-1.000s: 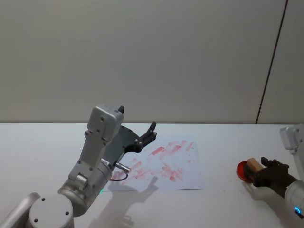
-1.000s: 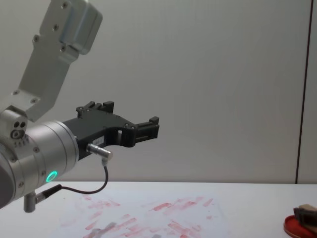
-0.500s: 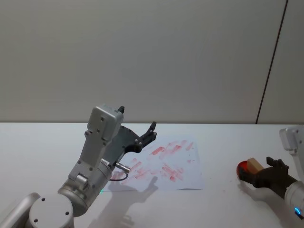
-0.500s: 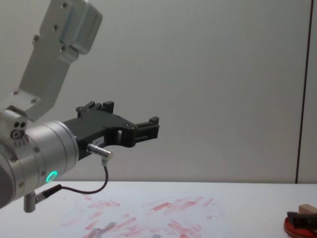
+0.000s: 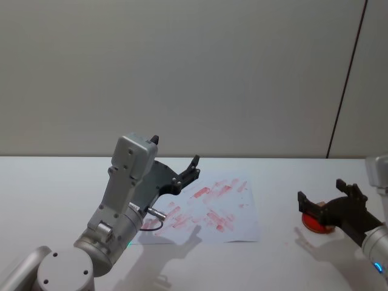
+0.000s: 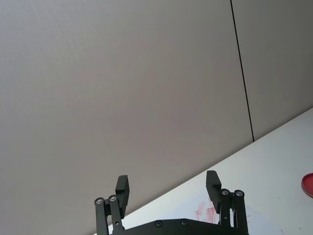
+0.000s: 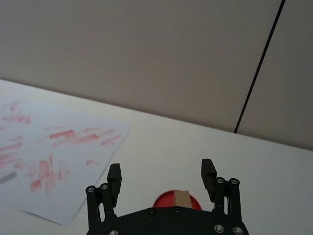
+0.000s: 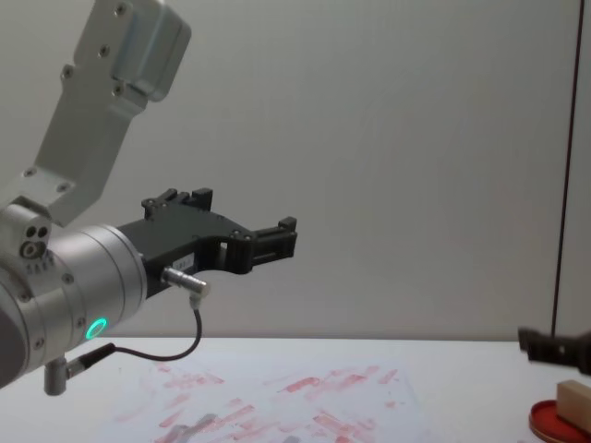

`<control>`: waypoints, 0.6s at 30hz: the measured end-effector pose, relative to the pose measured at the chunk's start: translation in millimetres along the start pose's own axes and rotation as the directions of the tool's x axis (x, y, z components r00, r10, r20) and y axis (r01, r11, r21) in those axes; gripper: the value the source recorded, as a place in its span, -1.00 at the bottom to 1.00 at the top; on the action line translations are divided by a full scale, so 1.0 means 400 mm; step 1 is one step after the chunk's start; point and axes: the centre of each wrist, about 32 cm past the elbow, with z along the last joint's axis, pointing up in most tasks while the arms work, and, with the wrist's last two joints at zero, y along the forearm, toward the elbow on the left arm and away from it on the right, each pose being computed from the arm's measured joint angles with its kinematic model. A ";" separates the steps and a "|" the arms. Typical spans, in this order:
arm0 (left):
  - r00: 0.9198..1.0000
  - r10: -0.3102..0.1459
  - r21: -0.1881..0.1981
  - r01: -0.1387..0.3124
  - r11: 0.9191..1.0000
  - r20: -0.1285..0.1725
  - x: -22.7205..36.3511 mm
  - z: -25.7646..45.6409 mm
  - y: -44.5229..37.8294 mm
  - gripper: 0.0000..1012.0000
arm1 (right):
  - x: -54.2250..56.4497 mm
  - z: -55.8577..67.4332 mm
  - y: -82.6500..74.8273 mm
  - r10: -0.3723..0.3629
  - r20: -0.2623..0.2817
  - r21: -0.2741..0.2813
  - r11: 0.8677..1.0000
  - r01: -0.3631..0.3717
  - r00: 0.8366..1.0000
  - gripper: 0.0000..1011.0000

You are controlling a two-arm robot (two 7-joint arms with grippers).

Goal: Use the one hand to pick up the stamp and affix it onto the A4 paper.

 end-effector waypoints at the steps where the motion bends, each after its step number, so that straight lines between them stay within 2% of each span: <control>1: 1.000 0.000 0.000 0.000 1.000 0.000 0.000 0.000 0.000 0.98 | -0.007 0.004 -0.007 0.002 0.000 0.027 1.000 -0.002 1.000 0.98; 8: 1.000 0.000 0.000 0.000 1.000 0.000 0.000 0.000 0.000 0.98 | -0.033 0.022 -0.036 0.009 -0.005 0.136 0.991 -0.009 1.000 0.98; 12: 1.000 0.000 0.000 0.000 1.000 0.000 0.000 0.000 0.000 0.98 | -0.050 0.034 -0.055 0.015 -0.012 0.204 0.979 -0.012 1.000 0.98; 18: 1.000 0.000 0.000 0.000 1.000 0.000 0.000 0.000 0.000 0.98 | -0.061 0.042 -0.068 0.019 -0.018 0.246 0.969 -0.014 1.000 0.98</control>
